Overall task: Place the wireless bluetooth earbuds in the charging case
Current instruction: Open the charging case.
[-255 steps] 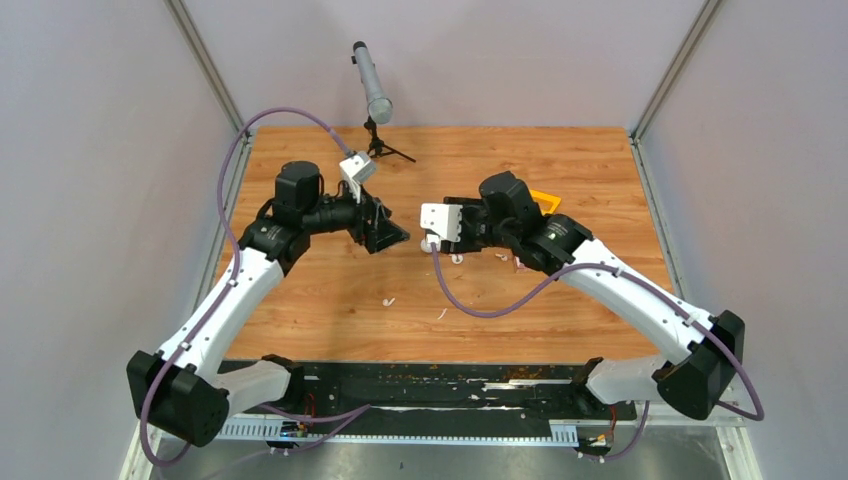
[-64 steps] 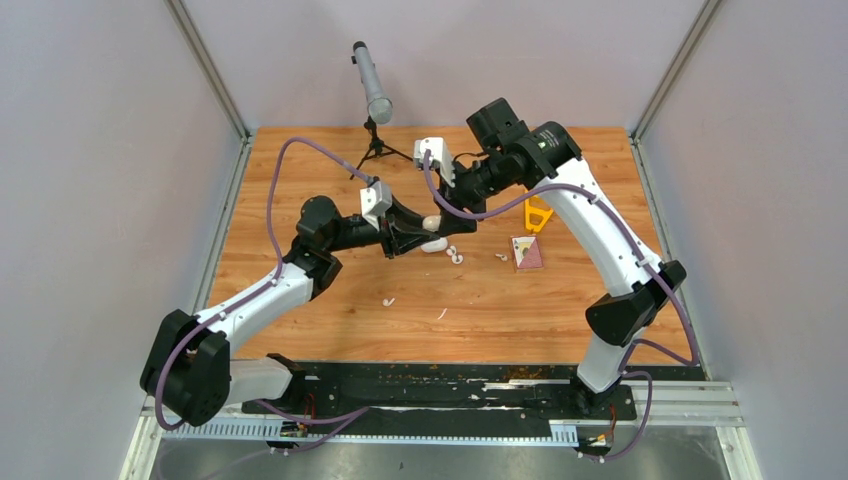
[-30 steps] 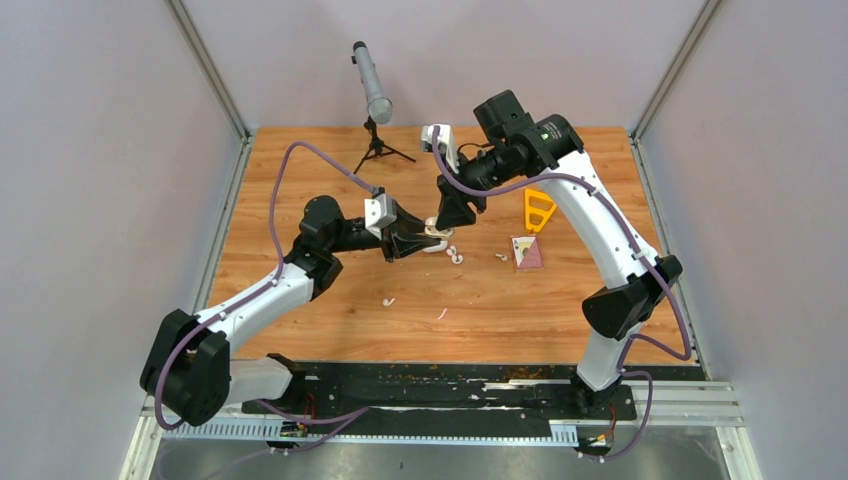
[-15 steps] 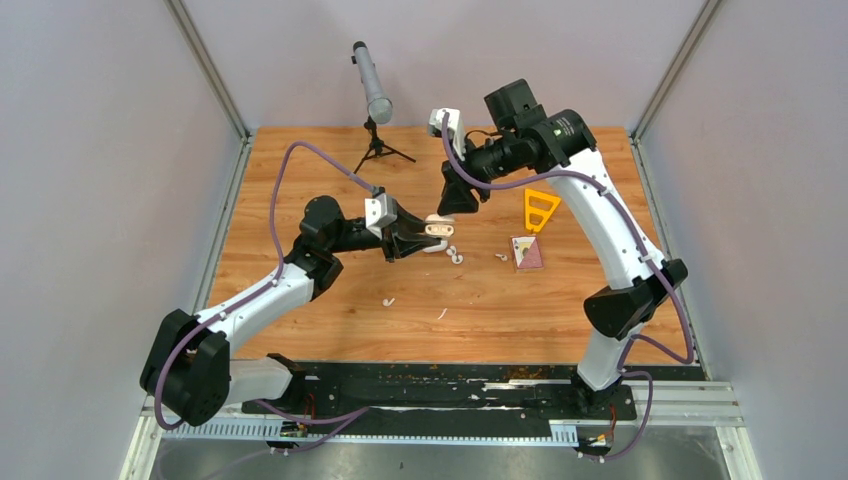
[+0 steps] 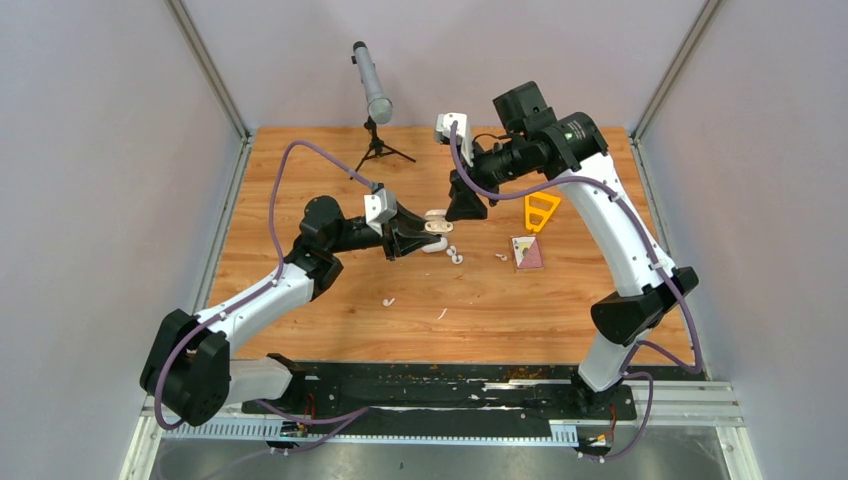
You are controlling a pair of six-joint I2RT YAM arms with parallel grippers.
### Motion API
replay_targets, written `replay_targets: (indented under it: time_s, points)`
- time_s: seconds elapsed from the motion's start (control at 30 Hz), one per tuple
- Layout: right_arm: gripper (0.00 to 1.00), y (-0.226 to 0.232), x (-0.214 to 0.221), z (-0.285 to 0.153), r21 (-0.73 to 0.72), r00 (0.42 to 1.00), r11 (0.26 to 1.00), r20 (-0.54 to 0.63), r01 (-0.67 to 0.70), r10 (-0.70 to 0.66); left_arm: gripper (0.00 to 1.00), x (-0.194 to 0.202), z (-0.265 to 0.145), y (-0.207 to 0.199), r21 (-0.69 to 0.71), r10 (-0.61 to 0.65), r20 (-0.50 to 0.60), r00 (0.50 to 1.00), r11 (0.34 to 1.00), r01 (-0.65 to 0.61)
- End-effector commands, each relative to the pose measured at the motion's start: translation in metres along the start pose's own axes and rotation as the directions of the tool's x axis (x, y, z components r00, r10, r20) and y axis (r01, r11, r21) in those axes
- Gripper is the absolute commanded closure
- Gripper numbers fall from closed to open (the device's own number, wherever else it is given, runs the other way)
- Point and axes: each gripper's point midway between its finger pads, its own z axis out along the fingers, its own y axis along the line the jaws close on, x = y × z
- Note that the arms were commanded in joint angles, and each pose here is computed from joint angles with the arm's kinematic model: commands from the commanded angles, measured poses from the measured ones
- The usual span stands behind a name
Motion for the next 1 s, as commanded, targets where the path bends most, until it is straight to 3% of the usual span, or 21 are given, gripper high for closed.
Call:
replay_targets:
  time_s: [0.0, 0.63, 0.97]
  points:
    - [0.45, 0.005, 0.005, -0.001, -0.019, 0.999, 0.999, -0.012, 0.035, -0.035, 1.0, -0.014, 0.002, 0.0, -0.004, 0.025, 0.038, 0.999, 1.0, -0.025]
    - [0.49, -0.03, 0.006, 0.017, 0.061, 0.999, 0.998, -0.034, -0.012, 0.014, 1.0, -0.018, 0.004, 0.0, 0.015, 0.048, 0.045, 0.998, 0.999, -0.048]
    - [0.49, -0.019, -0.002, 0.012, 0.034, 1.0, 0.999, -0.002, -0.031, 0.031, 1.0, -0.014, 0.003, 0.007, -0.027, 0.037, 0.041, 0.998, 0.999, -0.036]
